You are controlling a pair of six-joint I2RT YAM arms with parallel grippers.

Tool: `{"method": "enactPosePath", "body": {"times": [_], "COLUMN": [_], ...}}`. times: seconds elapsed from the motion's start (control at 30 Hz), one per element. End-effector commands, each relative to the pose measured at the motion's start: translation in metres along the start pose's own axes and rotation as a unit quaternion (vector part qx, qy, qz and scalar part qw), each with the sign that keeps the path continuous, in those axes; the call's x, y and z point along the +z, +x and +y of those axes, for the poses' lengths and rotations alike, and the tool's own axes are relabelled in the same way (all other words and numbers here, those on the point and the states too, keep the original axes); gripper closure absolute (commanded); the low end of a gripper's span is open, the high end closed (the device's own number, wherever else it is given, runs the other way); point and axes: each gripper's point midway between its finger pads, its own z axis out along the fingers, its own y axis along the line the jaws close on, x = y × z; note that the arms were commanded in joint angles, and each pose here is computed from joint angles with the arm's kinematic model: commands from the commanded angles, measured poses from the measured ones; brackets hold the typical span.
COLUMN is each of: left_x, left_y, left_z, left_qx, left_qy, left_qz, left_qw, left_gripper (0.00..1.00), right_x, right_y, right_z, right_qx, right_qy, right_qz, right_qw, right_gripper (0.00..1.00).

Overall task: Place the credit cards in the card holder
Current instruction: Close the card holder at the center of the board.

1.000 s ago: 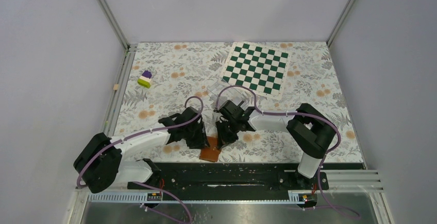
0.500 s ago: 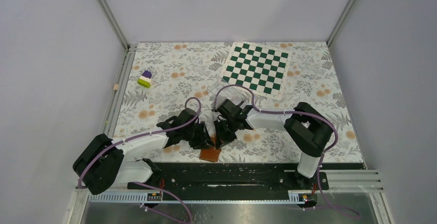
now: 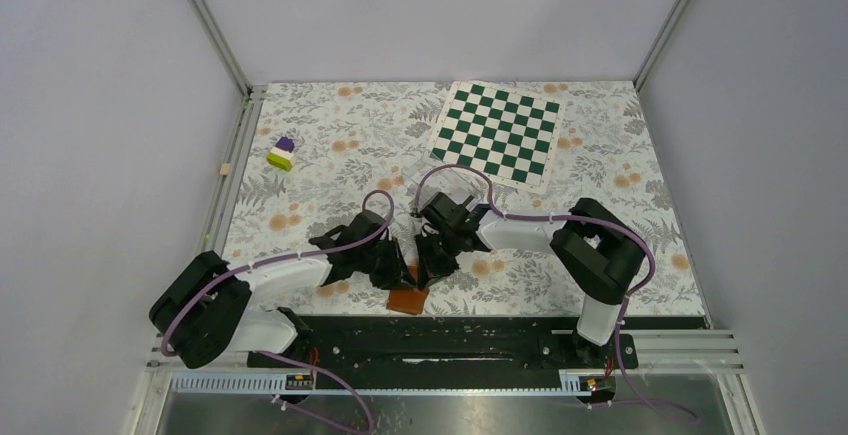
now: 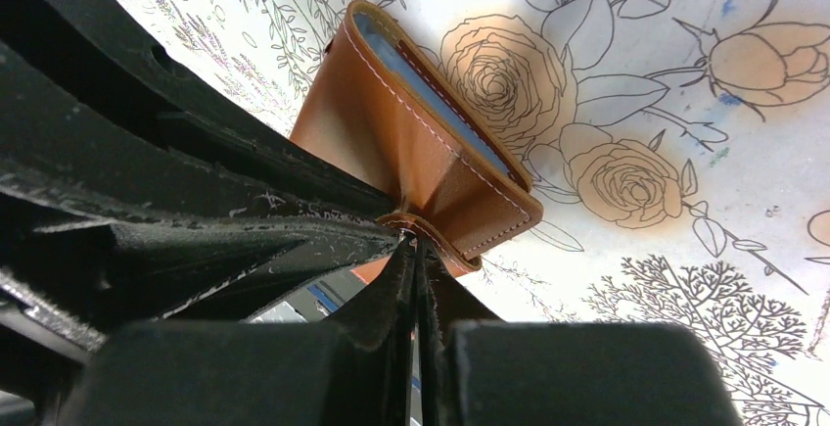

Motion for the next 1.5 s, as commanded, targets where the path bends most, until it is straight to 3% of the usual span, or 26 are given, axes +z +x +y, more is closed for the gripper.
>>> {"method": "enactPosePath", "body": {"times": [0.0, 0.13, 0.47, 0.9, 1.47], "left_x": [0.004, 0.006, -0.013, -0.010, -0.020], "left_y": [-0.002, -0.002, -0.009, 0.000, -0.011], "left_z": [-0.003, -0.006, -0.008, -0.004, -0.007], "left_qx": [0.009, 0.012, 0.026, 0.035, 0.052], "left_qy": [0.003, 0.009, 0.002, -0.033, -0.043], "left_qz": [0.003, 0.008, -0.029, -0.010, -0.043], "left_qw": [1.000, 1.000, 0.999, 0.999, 0.997], "left_gripper": [0.88, 1.00, 1.00, 1.00, 1.00], "right_x": [0.006, 0.005, -0.008, -0.021, 0.013], "right_y": [0.000, 0.000, -0.007, -0.028, -0.013], "right_z": [0.004, 0.004, 0.011, 0.024, -0.017], "right_qx": [-0.013, -0.013, -0.022, -0.036, -0.023], "right_qy": [-0.001, -0.001, 0.003, 0.007, 0.071], "right_qz": [0.005, 0.004, -0.015, -0.051, 0.006], "right_qw": [1.000, 1.000, 1.000, 0.998, 0.997], "right_gripper": [1.00, 1.00, 0.93, 0.90, 0.94]}}
